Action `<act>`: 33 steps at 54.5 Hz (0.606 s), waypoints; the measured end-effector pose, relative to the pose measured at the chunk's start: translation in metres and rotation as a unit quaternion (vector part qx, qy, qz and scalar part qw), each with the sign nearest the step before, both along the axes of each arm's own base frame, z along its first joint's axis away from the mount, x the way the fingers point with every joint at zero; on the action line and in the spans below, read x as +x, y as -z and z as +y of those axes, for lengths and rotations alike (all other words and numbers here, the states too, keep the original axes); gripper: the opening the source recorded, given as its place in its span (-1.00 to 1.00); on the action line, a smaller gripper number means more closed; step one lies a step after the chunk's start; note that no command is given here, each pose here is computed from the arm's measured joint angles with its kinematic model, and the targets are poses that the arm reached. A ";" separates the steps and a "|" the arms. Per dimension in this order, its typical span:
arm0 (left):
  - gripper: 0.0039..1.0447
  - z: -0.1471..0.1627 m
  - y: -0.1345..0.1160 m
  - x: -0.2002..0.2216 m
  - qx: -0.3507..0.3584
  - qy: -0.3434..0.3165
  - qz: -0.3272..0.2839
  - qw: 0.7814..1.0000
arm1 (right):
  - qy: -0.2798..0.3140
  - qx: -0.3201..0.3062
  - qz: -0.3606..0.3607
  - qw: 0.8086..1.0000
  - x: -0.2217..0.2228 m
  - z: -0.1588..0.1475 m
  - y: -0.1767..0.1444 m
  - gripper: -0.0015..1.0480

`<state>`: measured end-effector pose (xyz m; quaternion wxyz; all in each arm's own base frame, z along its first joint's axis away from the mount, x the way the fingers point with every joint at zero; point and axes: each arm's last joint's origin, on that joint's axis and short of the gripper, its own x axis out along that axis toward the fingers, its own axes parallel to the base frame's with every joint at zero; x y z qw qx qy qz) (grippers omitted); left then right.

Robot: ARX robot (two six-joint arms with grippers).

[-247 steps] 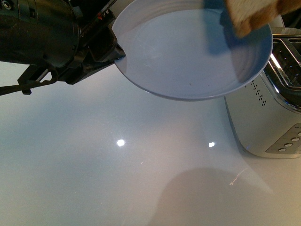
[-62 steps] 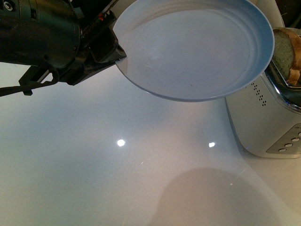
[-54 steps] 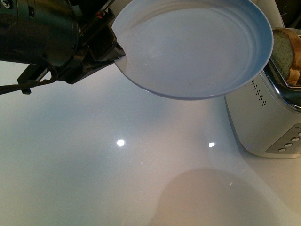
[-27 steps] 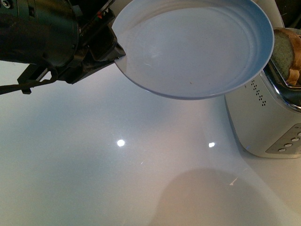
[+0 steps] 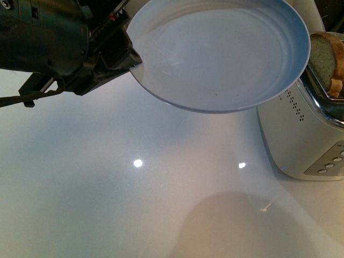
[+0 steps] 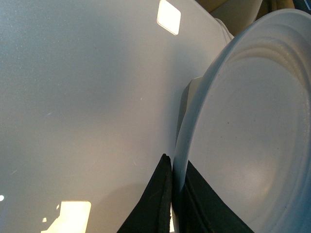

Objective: Left arm holds plate, right arm toasts bread

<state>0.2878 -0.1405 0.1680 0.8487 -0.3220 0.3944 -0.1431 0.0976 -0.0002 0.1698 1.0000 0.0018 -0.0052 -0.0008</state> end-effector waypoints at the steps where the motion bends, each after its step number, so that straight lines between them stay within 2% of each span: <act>1: -0.94 0.000 0.000 0.000 0.000 0.000 0.000 1.000 | 0.000 0.000 -0.002 1.000 0.000 0.000 0.000 -0.96; 15: -0.94 0.000 0.000 0.000 -0.001 0.000 0.000 1.000 | 0.000 0.000 -0.002 1.000 -0.001 0.000 0.000 -0.95; 33: -0.94 0.000 0.000 0.000 0.000 0.000 0.000 1.000 | 0.000 0.000 -0.002 1.000 -0.001 0.000 0.000 0.04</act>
